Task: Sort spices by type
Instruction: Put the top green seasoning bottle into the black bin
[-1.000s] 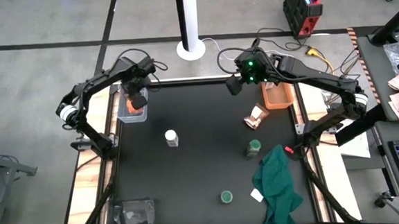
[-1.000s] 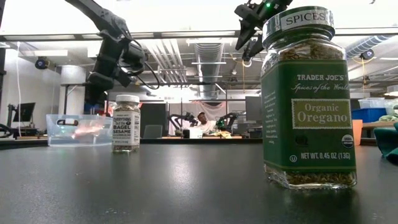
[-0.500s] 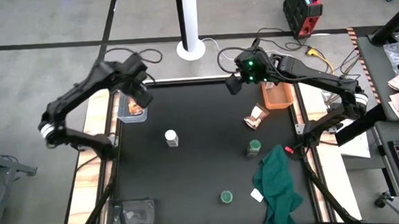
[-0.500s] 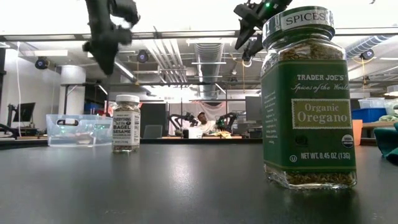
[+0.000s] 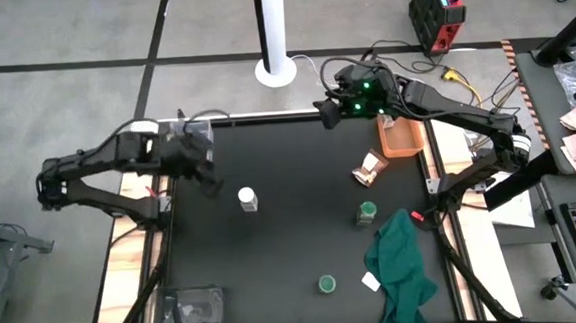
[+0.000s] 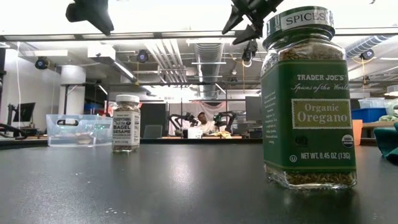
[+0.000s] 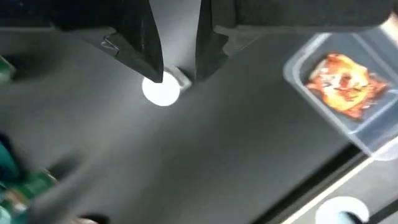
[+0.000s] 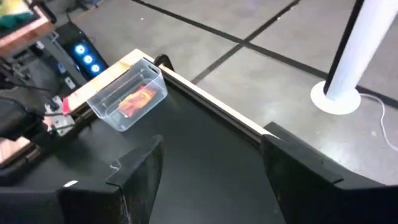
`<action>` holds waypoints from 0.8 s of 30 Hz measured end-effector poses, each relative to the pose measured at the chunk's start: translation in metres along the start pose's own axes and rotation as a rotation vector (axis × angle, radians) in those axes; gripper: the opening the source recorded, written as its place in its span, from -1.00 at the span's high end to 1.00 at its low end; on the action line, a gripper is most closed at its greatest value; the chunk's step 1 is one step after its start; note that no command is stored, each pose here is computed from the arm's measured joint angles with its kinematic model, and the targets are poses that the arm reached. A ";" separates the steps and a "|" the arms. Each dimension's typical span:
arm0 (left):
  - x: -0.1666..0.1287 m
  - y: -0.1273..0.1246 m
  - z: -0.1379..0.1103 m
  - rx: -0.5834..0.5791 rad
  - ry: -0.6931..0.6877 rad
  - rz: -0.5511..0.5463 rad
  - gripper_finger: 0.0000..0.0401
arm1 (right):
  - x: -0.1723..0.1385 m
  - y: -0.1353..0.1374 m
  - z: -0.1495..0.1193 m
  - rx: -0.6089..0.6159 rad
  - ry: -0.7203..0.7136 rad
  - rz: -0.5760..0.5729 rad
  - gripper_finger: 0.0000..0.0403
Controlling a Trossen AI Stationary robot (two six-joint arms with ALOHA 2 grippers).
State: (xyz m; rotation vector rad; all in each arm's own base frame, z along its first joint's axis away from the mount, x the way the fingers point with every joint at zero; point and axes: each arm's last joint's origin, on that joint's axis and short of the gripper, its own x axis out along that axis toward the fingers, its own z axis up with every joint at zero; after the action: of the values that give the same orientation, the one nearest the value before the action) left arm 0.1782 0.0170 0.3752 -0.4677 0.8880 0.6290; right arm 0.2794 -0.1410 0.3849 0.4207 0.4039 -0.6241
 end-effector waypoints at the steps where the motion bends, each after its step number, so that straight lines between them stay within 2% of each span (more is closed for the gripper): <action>1: -0.001 -0.004 -0.003 0.011 0.003 -0.011 0.61 | 0.000 0.000 0.000 0.006 0.001 0.002 -0.26; 8: 0.008 -0.026 -0.010 0.080 0.042 -0.017 0.61 | 0.000 0.001 -0.002 0.029 0.021 0.024 -0.20; 13: 0.021 -0.034 -0.008 0.071 0.076 0.013 0.61 | 0.000 0.001 -0.003 0.030 0.033 0.020 -0.18; 24: 0.045 -0.049 -0.006 0.122 0.138 0.047 0.55 | 0.000 -0.001 -0.007 0.033 0.076 0.003 -0.26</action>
State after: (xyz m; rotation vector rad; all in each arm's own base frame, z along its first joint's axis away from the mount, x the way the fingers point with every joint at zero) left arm 0.2296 -0.0083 0.3402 -0.3847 1.0646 0.5872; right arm 0.2771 -0.1381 0.3790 0.4772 0.4661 -0.6132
